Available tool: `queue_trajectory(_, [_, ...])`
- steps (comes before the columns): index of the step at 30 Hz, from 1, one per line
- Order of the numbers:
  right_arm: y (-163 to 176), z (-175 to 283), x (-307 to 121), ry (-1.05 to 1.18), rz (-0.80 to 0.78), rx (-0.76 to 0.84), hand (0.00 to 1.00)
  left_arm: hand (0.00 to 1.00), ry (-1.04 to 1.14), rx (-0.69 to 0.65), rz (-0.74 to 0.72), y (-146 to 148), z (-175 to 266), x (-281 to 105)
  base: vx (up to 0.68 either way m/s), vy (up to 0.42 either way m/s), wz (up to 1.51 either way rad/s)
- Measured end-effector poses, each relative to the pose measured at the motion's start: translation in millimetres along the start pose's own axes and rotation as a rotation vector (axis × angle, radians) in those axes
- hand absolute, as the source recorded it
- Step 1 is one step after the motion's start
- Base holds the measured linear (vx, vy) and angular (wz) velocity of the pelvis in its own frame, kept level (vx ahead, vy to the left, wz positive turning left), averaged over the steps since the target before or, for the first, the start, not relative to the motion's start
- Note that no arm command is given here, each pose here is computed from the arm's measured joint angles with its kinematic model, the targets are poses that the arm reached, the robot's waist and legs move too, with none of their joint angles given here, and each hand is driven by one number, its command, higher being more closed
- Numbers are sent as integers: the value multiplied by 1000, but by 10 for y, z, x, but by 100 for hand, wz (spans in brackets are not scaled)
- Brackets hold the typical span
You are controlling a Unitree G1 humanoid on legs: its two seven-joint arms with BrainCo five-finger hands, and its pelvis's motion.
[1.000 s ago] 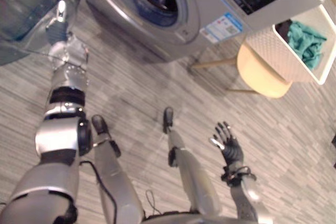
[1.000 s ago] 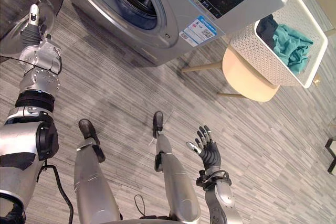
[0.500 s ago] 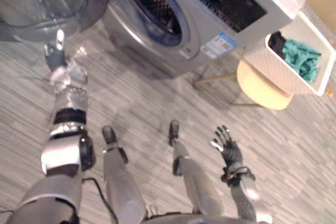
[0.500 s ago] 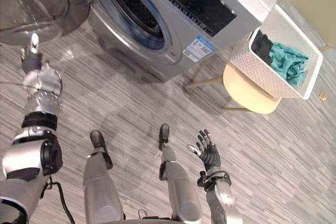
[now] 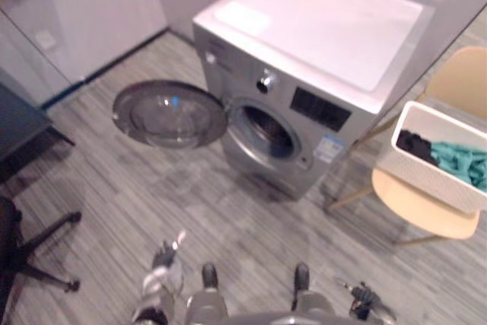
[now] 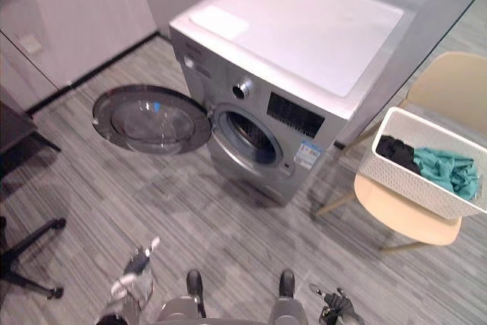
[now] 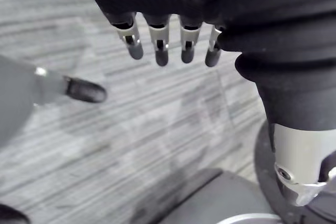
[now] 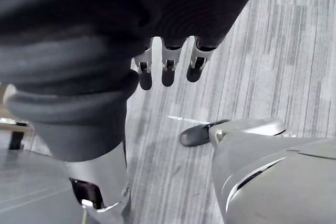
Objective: Pick up the laundry basket with both hands and put the clothes into the washing machine.
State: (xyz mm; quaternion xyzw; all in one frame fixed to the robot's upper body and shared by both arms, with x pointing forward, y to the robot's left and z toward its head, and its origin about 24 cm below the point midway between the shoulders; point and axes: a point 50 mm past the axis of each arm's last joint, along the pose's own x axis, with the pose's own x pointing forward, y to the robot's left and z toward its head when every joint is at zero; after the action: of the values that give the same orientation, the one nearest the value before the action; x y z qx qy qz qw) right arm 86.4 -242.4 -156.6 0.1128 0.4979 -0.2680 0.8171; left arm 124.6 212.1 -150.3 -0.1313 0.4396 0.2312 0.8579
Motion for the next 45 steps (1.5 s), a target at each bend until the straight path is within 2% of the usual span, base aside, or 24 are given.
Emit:
queue_trajectory(4, [48,-104,-13,35,4,27,0,0,112,128,5,114,-344,-97,38,18,11])
queue_trajectory(9, [102,-200,-30,68,12,81,0,0,135,197,-10,119,-402,-112,34,-2,4])
queue_trajectory(13, [201,-203,-26,78,41,53,0,0,150,163,10,174,-439,-128,15,-58,-39])
queue_trajectory(15, [345,-173,-27,67,90,-12,0,0,163,115,77,361,-493,-170,-18,-230,-71])
queue_trajectory(17, [362,-145,-24,50,90,-26,0,0,153,68,114,422,-459,-167,-47,-231,-72])
queue_trajectory(22, [297,227,50,-46,64,-52,0,0,153,34,44,121,-536,-185,8,-67,-90])
queue_trajectory(27, [671,124,-4,-19,157,-26,0,0,126,39,3,-14,-442,-141,103,10,-67])
queue_trajectory(29, [674,81,-14,-11,158,-26,0,0,124,36,-9,-66,-430,-135,95,55,-48])
queue_trajectory(33, [574,-25,-54,-21,163,-7,0,0,102,140,-73,-213,-362,-110,154,45,-9])
queue_trajectory(38, [804,113,-104,-94,230,29,0,0,60,134,-51,-154,-211,-59,46,-38,-73])
queue_trajectory(45, [596,-7,-76,-54,160,59,0,0,67,134,-30,-68,-259,-81,111,-202,-17])
